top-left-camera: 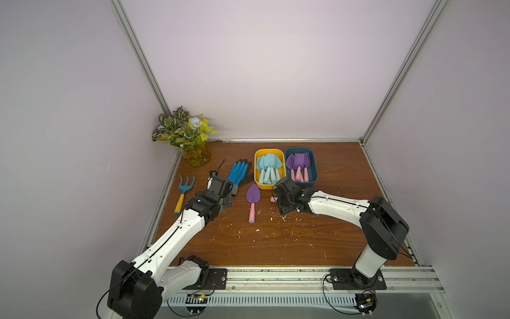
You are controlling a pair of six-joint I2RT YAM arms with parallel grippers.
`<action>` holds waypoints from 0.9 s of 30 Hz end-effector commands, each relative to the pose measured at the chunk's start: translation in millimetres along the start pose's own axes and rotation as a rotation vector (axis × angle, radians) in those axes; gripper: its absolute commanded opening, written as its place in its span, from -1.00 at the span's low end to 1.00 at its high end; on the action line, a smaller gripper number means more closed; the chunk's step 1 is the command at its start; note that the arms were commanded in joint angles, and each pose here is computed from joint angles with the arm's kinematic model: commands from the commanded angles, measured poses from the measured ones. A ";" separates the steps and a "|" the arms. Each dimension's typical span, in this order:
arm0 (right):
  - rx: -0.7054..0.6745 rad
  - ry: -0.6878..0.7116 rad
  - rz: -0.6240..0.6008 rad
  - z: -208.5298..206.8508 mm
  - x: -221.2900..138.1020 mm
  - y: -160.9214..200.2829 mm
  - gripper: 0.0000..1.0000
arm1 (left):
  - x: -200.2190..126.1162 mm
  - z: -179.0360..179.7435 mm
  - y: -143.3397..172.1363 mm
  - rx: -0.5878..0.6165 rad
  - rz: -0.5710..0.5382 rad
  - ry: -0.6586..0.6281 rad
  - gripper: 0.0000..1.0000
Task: Sort the small shovels by color and place them into the storage box
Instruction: Pick up the shovel from the center of the board.
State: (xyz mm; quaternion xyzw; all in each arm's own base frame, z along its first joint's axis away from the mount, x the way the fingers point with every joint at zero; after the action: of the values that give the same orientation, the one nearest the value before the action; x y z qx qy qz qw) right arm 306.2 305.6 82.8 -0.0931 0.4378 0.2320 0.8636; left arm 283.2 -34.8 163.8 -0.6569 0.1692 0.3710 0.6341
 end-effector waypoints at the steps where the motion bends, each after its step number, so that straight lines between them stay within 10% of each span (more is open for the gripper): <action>1: 0.012 -0.019 0.040 13.1 -0.5 8.8 0.49 | 0.3 7.3 0.8 -0.018 -0.006 -0.019 0.95; 27: 0.016 0.133 0.028 -35.9 35.7 1.1 0.13 | 3.8 10.8 1.3 -0.025 0.002 -0.036 0.95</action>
State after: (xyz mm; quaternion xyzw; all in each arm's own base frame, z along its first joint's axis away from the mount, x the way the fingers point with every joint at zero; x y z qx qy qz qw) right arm 307.9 312.2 49.2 -0.0868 0.4685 0.2369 0.8467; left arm 283.1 -30.5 164.2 -0.6591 0.1631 0.3746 0.6314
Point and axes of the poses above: each gripper's point midway between its finger pads, its own x axis out along the fingers, its own z axis along the line the jaws close on, y = z × x, the point moved 1 cm from there along -x, back along the fingers, and after that the axes turned 6 degrees about -x, right-handed, at the moved point
